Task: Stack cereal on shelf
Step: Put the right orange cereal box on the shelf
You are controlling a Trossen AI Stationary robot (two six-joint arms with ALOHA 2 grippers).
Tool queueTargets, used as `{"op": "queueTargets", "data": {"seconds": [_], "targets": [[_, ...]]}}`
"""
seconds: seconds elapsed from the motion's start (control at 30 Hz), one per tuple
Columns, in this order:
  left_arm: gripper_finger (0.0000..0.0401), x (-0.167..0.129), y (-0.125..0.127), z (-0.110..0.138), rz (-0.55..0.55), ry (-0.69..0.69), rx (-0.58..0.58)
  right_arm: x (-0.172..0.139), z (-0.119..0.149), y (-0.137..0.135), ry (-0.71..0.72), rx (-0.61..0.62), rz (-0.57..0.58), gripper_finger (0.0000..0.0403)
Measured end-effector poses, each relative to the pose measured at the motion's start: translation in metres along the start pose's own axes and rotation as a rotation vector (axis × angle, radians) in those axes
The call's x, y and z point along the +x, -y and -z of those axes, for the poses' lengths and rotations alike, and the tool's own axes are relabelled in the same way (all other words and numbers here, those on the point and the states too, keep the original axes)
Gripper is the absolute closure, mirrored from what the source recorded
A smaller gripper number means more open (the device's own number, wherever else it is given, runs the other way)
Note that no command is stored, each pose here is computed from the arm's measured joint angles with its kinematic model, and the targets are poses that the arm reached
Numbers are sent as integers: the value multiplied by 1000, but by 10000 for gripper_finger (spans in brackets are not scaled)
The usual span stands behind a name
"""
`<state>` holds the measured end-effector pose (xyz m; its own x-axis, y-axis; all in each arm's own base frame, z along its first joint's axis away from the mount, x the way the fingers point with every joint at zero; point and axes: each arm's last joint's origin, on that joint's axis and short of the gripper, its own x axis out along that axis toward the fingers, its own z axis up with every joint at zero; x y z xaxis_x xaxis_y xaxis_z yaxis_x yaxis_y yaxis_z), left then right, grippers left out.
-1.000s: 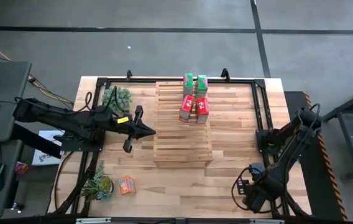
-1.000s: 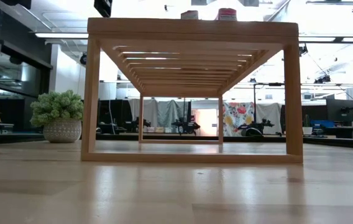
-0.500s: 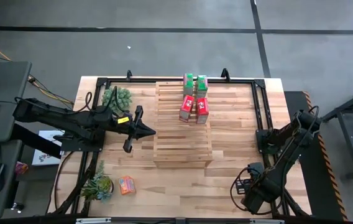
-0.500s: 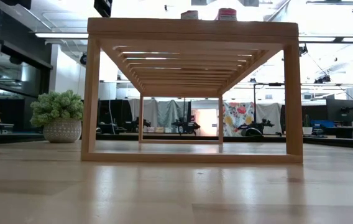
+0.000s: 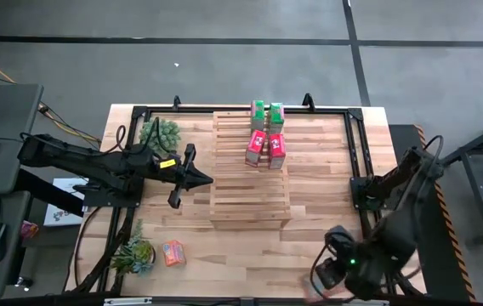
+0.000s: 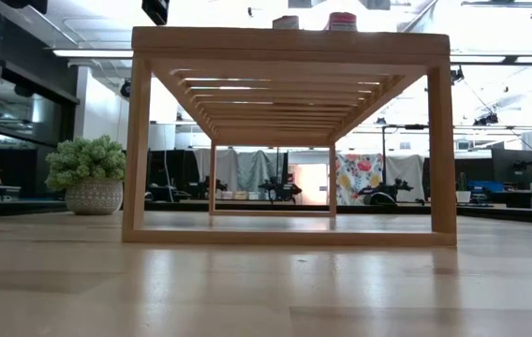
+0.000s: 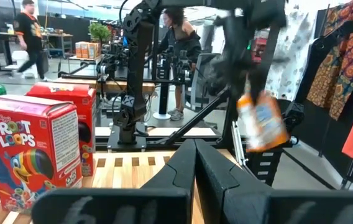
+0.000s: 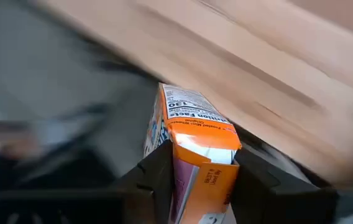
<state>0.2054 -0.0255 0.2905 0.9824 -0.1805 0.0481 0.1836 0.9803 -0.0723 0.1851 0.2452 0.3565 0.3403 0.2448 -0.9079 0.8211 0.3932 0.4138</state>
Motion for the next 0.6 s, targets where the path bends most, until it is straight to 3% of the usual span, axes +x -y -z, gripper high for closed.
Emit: {"op": "queueTargets", "data": {"seconds": [0.1,0.17,0.37,0.6], "targets": [[401,0,0,-1,1,6,0,-41,-5,-22,188,-137,-235,287],[401,0,0,-1,0,6,0,-62,-14,-29,315,-203,-272,290],[401,0,0,-1,1,11,1,-95,-66,-43,509,-283,-141,302],[401,0,0,-1,1,11,0,-95,-141,-55,544,-260,-19,304]]}}
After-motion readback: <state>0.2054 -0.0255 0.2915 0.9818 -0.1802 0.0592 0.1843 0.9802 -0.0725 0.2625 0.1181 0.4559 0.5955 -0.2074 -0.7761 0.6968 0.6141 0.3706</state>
